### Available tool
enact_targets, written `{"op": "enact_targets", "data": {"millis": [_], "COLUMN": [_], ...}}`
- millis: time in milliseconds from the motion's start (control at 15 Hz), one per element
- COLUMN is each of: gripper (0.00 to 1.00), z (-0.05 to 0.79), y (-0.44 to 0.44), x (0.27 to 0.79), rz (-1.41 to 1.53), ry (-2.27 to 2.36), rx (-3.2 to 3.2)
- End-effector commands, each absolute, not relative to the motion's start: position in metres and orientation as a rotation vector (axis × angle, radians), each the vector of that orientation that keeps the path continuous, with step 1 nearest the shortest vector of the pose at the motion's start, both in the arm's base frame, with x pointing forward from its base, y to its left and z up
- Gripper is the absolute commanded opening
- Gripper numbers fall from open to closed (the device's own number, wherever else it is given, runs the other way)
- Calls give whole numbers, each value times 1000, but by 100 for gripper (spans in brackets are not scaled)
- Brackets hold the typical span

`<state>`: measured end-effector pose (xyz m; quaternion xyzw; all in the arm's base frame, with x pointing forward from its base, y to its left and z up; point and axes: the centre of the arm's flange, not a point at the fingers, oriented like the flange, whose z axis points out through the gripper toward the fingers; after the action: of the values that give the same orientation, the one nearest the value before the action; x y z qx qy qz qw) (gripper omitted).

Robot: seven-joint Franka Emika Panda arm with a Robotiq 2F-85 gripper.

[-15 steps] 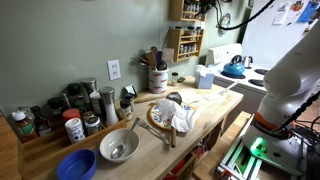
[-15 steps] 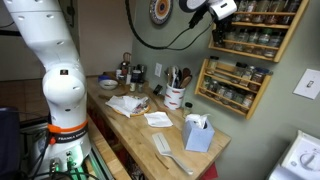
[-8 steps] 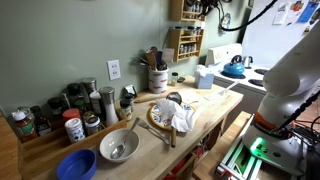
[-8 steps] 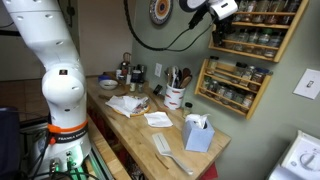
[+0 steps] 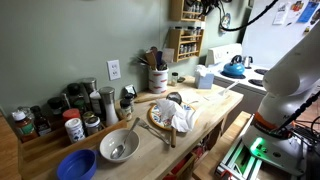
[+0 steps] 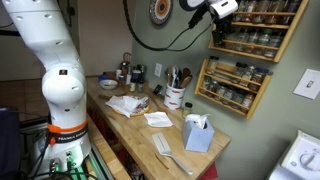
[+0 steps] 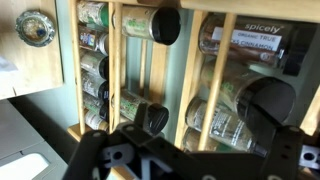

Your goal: Remove the spice shaker on the third shelf, second position to the left and put it on the table

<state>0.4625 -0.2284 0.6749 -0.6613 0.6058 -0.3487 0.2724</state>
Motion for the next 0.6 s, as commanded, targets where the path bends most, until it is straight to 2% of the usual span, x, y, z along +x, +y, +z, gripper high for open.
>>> {"op": "enact_targets", "data": {"millis": [0,533], "gripper": [100,100], "z": [682,729], "y": [-232,-234], "x": [449,417], "rz": [-1010,-1118], "ry": [1578,1199], "rx": [-1774,-1990]}}
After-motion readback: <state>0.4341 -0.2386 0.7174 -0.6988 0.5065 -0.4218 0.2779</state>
